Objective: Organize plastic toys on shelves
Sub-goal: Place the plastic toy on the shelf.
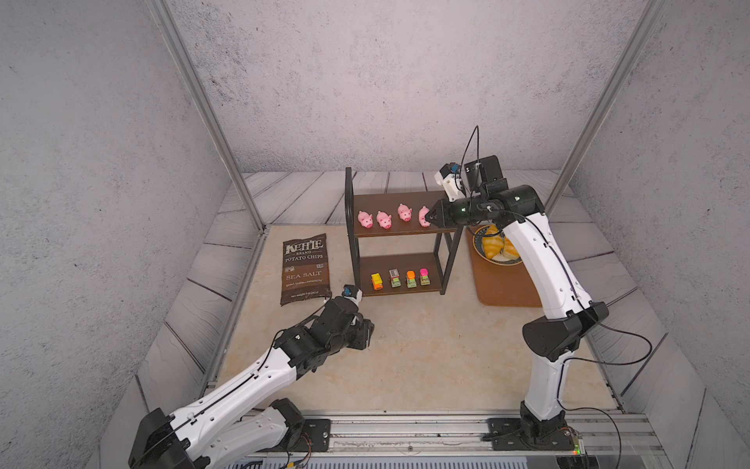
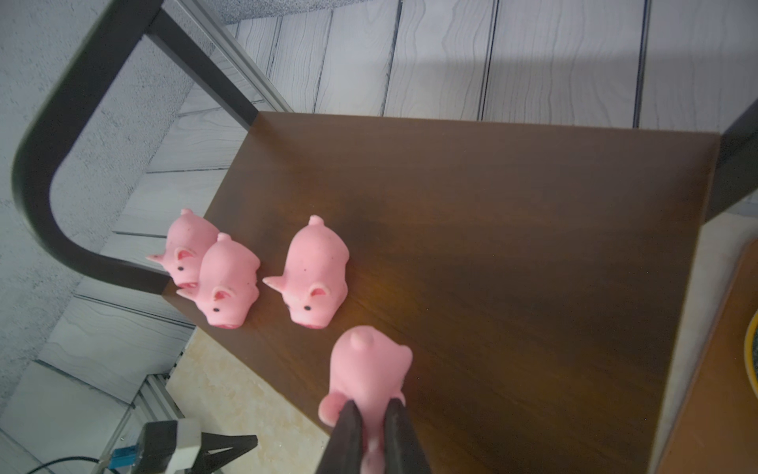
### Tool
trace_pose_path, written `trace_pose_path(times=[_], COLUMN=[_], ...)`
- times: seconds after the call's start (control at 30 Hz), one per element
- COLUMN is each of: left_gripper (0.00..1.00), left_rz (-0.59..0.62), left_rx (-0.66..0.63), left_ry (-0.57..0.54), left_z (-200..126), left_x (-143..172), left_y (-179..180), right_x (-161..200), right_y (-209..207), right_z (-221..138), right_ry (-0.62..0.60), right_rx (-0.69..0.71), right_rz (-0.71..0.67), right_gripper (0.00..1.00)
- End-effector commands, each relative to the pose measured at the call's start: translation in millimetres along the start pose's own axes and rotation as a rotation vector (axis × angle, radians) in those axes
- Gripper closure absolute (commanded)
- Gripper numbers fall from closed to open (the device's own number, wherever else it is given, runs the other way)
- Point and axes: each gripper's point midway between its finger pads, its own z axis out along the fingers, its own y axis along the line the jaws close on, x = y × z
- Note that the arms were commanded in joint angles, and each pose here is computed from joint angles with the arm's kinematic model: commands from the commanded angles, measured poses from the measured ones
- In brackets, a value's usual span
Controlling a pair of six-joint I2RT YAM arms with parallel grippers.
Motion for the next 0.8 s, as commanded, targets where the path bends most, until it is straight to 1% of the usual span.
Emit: trace_pose_path(times=[0.0,0.13,0.23,0.33,0.47,0.77], left_gripper=[0.44,0.44,0.44,0.44,0.44,0.44], left_rz=[0.008,0.006,0.005,0.004,0.003,0.002], left_rx=[-0.007,-0.007,-0.006,-0.006,-0.003,-0.001], left_ry=[0.012,0.013,0.014,0.015,0.012,-0.007], left_z=[2.0,2.6,2.7,2.9,1.5,-5.6], left_x=[4.3,4.3,4.5,4.7,3.8,-0.3], left_y=[4.0,4.2,4.3,4.5,4.1,4.3], right_x=[5.9,4.7,2.4,0.1,-4.4,-18.8], right_y=[-18.9,-18.0,-17.8,-16.4,-12.8,3.8], right_z=[18.8,19.8,18.7,16.1,12.8,-7.4], right_ry=[0.040,0.039,0.030,0.021,0.004,-0.063], right_rx=[0.056,0.053,0.054,0.052,0.042,-0.003], right_rz=[0.015,0.016,0.015,0.012,0.002,-0.040], right_gripper=[0.78,0.69,0.68,0.65,0.58,0.54])
